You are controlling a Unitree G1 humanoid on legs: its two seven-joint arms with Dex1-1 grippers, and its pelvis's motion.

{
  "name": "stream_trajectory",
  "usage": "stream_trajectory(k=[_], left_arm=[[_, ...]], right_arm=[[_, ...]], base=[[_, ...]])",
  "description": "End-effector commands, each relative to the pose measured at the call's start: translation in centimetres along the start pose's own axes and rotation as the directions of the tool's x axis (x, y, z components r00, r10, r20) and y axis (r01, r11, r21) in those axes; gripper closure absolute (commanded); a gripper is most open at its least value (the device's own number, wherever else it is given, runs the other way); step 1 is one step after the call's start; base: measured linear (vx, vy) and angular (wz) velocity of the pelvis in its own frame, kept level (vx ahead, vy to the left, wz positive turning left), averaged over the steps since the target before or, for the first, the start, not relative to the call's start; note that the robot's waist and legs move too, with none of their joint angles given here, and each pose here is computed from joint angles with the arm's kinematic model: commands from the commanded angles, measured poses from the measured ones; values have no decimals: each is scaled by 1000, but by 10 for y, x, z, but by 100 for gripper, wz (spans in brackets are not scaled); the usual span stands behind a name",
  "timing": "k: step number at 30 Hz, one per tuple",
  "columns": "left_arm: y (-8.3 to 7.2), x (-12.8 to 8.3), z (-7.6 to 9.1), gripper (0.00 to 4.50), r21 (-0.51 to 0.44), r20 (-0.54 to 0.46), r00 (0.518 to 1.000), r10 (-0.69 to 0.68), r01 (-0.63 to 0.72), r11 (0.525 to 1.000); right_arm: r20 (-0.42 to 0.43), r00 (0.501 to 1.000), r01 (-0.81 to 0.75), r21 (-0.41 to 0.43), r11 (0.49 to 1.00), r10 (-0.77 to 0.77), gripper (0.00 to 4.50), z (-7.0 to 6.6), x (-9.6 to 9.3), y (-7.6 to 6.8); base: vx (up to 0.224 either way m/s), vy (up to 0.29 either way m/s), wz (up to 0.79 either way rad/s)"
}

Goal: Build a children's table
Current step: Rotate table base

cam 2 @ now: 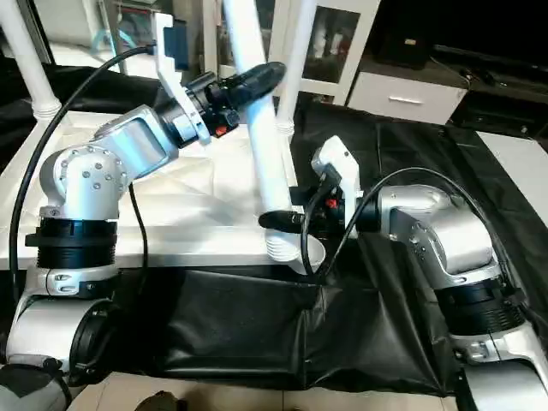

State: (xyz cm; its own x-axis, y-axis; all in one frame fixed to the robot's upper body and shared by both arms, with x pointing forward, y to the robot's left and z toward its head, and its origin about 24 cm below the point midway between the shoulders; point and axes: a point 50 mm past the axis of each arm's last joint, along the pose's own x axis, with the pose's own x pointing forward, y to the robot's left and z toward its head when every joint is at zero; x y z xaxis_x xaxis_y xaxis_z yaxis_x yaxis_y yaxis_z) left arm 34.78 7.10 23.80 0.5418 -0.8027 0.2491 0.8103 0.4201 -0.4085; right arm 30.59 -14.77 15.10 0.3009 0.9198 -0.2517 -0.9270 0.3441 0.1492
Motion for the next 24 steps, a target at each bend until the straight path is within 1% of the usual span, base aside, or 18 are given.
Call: stream_trajectory(k=[1,2,3,5,6,7,8,9,10,11,13,14,17,20,24], left_arm=[[-4,6,4,279,-11,-5,1000,-5,5,1000],[-4,6,4,279,-11,-5,1000,-5,5,1000],[-4,7,4,279,-17,-5,1000,2,-2,1000],[2,7,2,279,-44,-24,997,67,-68,997],[5,7,1,279,-54,-31,995,90,-92,994],[7,7,0,279,-66,-35,993,111,-113,991],[8,6,0,279,-71,-37,992,122,-124,990],[10,6,0,279,-77,-38,989,141,-144,987],[10,6,0,279,-77,-38,989,141,-144,987],[13,6,0,279,-83,-39,985,170,-172,982],[15,5,0,279,-89,-33,983,182,-184,979],[15,6,1,279,-91,-33,983,182,-184,979],[14,6,1,279,-93,-34,982,184,-186,978],[14,6,1,279,-91,-35,982,186,-188,978],[12,7,1,279,-82,-39,984,176,-179,980]], right_arm=[[89,996,-7,1,1000,7,126,17,-9,2],[89,996,-7,1,1000,7,126,17,-9,2],[105,994,-13,8,1000,12,115,19,-10,3],[162,987,-9,48,999,1,107,26,-16,1],[178,984,-7,64,998,-4,89,27,-18,0],[186,983,-7,73,997,-7,89,29,-20,-1],[186,982,0,75,997,-14,77,29,-21,-1],[185,982,16,84,996,-31,77,28,-22,-3],[185,982,16,84,996,-31,62,28,-22,-3],[179,982,46,96,994,-63,52,28,-23,-6],[172,981,68,106,992,-86,52,27,-22,-8],[171,981,70,111,991,-88,45,27,-22,-8],[164,983,65,125,990,-85,45,25,-17,-6],[115,988,83,195,977,-107,45,18,-8,-6],[83,989,101,239,966,-123,45,13,-1,-8]], base=[[0,0,0],[0,0,0],[0,0,0],[0,0,0],[0,0,0],[0,0,0],[0,0,0],[0,0,0],[0,0,0],[0,0,0],[0,0,0],[0,0,0],[0,0,0],[0,0,0],[0,0,0]])
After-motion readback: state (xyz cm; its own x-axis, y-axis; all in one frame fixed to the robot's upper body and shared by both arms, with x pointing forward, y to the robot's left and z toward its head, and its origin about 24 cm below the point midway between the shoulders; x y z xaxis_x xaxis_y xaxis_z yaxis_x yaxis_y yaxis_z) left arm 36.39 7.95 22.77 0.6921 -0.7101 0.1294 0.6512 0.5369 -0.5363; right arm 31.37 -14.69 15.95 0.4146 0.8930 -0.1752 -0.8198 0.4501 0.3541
